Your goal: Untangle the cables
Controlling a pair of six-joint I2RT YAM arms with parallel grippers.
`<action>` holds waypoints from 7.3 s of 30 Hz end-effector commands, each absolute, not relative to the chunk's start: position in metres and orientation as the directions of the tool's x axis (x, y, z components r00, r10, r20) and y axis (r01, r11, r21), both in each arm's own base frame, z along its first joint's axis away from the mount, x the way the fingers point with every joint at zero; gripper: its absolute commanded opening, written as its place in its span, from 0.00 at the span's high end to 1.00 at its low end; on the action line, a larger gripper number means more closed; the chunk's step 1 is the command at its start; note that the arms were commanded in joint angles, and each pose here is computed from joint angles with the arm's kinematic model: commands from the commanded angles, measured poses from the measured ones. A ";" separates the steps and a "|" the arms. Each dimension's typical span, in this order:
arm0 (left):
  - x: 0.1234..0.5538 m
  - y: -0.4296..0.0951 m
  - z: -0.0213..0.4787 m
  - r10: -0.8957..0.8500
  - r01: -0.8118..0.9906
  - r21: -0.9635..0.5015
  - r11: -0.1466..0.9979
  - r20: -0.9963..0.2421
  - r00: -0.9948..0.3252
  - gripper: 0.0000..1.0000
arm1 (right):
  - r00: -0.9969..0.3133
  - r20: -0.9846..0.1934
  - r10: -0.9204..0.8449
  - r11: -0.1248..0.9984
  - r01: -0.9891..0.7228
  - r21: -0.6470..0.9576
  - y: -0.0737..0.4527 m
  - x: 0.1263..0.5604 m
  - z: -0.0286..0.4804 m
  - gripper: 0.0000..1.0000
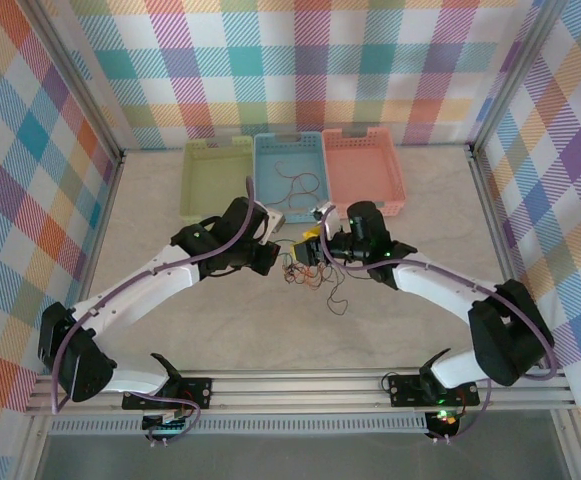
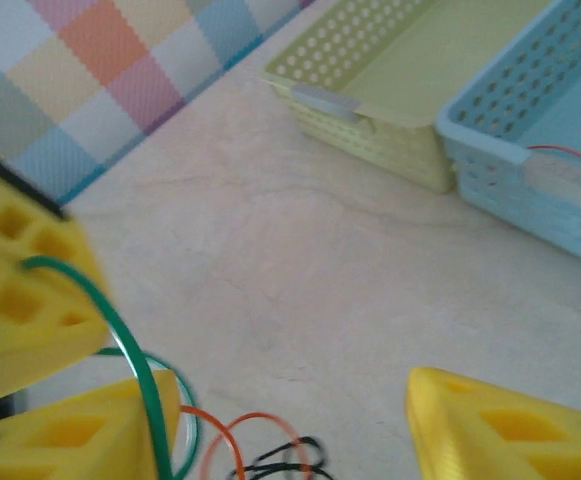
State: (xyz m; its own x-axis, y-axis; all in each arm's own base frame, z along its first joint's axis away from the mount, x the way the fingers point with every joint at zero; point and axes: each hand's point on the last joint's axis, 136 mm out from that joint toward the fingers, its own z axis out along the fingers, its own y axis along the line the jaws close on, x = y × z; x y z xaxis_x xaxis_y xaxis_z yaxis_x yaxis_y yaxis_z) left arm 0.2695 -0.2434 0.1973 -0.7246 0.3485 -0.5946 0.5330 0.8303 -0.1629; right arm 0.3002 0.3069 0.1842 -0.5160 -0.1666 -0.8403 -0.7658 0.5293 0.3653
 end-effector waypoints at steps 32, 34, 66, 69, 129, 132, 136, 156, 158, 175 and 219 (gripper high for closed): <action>0.243 -0.249 0.243 0.267 0.568 -0.303 0.765 -0.654 -0.708 1.00 | -0.380 -0.910 -0.168 0.589 -0.779 0.217 0.264 0.286 0.202 0.23; 0.244 -0.251 0.241 0.266 0.566 -0.304 0.766 -0.652 -0.710 1.00 | -0.341 -0.926 -0.163 0.529 -0.822 0.209 0.265 0.270 0.215 0.20; 0.242 -0.263 0.229 0.292 0.575 -0.348 0.740 -0.604 -0.741 1.00 | -0.176 -0.966 -0.189 0.405 -0.910 0.087 0.310 0.275 0.223 0.21; 0.241 -0.266 0.227 0.292 0.576 -0.359 0.735 -0.599 -0.746 1.00 | -0.174 -0.966 -0.189 0.420 -0.904 0.081 0.310 0.278 0.221 0.22; 0.217 -0.232 0.317 0.083 0.572 -0.402 0.715 -0.764 -0.640 1.00 | -0.536 -0.833 -0.137 0.908 -0.405 0.111 0.205 0.367 0.110 0.41; 0.233 -0.233 0.304 0.081 0.539 -0.374 0.755 -0.762 -0.642 1.00 | -0.526 -0.846 -0.084 0.918 -0.371 0.140 0.195 0.367 0.122 0.35; 0.252 -0.239 0.308 0.064 0.522 -0.352 0.777 -0.781 -0.622 1.00 | -0.495 -0.869 -0.027 0.937 -0.317 0.151 0.175 0.368 0.142 0.28; 0.298 -0.265 0.279 0.087 0.457 -0.333 0.825 -0.724 -0.684 1.00 | -0.372 -0.899 0.231 0.972 0.038 0.234 0.076 0.347 0.203 0.25; 0.300 -0.260 0.275 0.088 0.439 -0.315 0.841 -0.721 -0.687 1.00 | -0.359 -0.895 0.264 0.964 0.108 0.241 0.057 0.344 0.208 0.24; 0.314 -0.241 0.260 -0.037 0.254 -0.368 0.895 -0.629 -0.777 1.00 | -0.383 -0.873 0.303 0.700 -0.532 0.477 0.156 0.315 0.261 0.34; 0.289 -0.237 0.302 -0.110 0.275 -0.477 0.835 -0.633 -0.766 1.00 | -0.334 -0.942 -0.027 0.614 -0.749 0.248 0.299 0.316 0.176 1.00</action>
